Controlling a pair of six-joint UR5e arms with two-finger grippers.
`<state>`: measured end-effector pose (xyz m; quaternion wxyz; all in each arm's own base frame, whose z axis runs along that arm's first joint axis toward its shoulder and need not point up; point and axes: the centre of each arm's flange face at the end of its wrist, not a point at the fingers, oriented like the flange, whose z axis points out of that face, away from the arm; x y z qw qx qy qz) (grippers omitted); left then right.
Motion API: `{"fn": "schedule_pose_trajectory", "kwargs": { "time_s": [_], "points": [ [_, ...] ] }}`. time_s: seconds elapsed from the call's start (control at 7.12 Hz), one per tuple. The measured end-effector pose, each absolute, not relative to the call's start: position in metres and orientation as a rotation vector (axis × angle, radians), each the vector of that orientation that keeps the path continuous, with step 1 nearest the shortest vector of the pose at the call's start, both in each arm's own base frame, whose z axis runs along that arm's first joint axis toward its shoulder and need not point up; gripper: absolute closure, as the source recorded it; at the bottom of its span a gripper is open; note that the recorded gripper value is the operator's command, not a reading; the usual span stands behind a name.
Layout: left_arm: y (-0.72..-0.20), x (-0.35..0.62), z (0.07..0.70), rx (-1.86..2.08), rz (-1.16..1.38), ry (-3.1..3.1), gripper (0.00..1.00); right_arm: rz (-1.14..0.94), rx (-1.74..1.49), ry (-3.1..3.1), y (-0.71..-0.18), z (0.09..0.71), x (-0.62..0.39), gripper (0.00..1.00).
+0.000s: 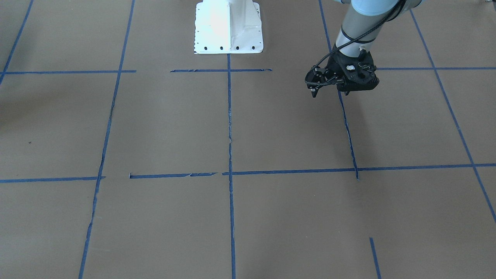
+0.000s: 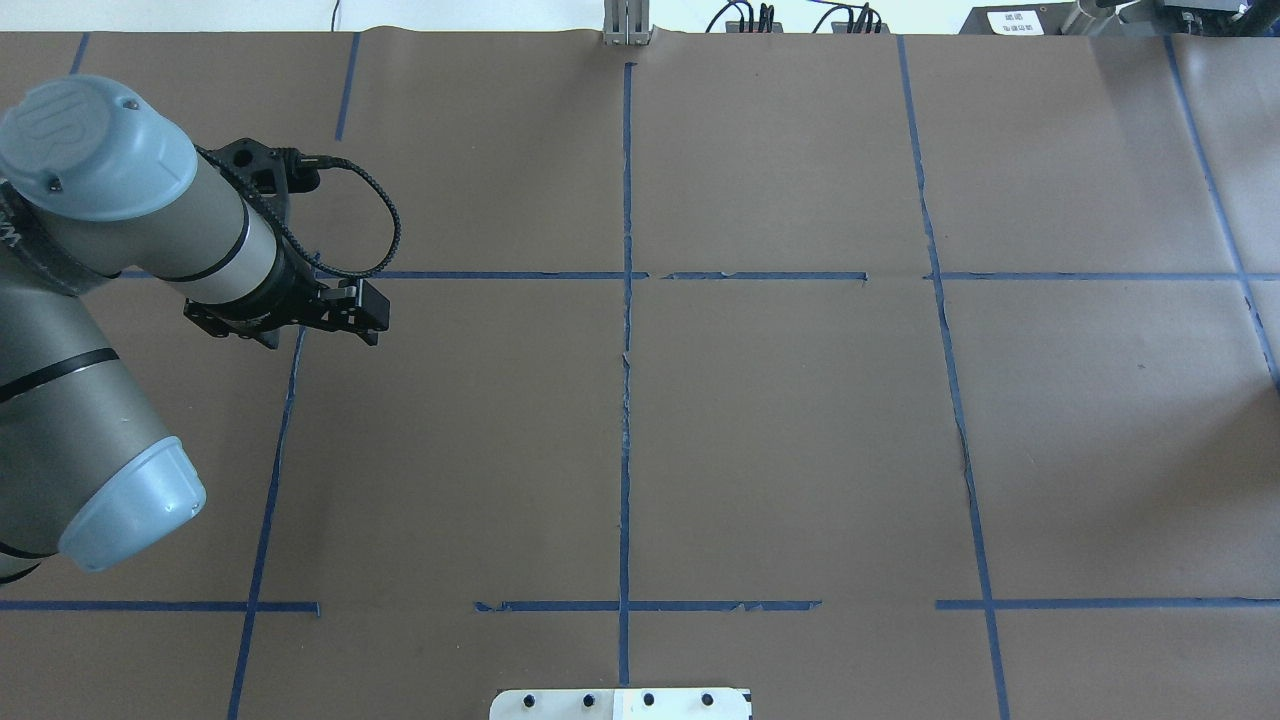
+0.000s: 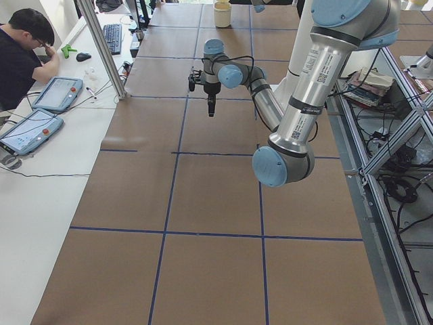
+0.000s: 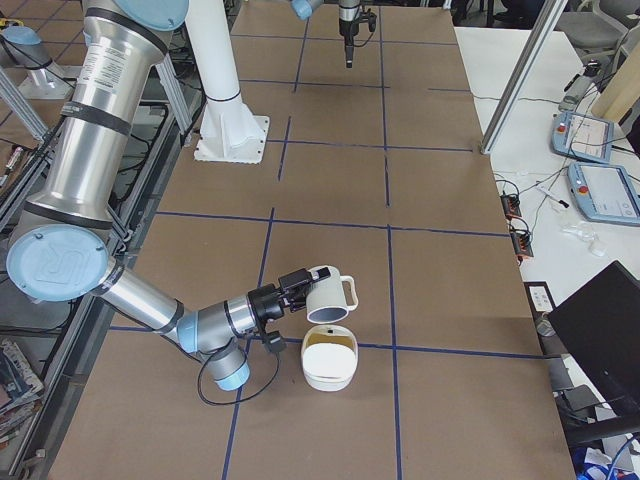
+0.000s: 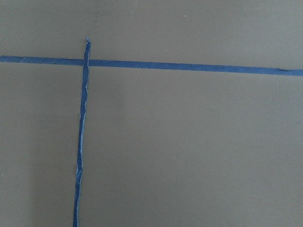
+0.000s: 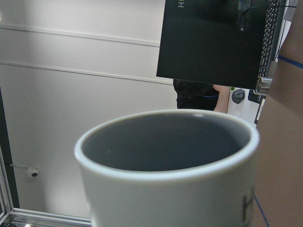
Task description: Left arm hands cup to right arm to dump lemon
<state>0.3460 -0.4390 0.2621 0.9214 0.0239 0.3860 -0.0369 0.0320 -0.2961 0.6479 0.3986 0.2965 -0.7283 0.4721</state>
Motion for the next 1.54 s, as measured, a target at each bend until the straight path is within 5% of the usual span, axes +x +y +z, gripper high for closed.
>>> {"fn": "schedule_pose_trajectory", "kwargs": {
  "time_s": [0.84, 1.26, 1.54],
  "points": [
    [-0.441, 0.351, 0.255, 0.116, 0.052, 0.817, 0.00, 0.539, 1.215, -1.142, -0.370, 0.544, 0.008, 1.00],
    [-0.442, 0.352, 0.238, 0.125, 0.043, 0.843, 0.01, 0.150, 1.296, -0.959, -0.429, 0.498, -0.080, 0.90],
    [-0.442, 0.353, 0.229, 0.094, -0.042, 0.860, 0.27, 0.074, 1.343, -0.902, -0.462, 0.449, -0.182, 0.84]
  ]
}}
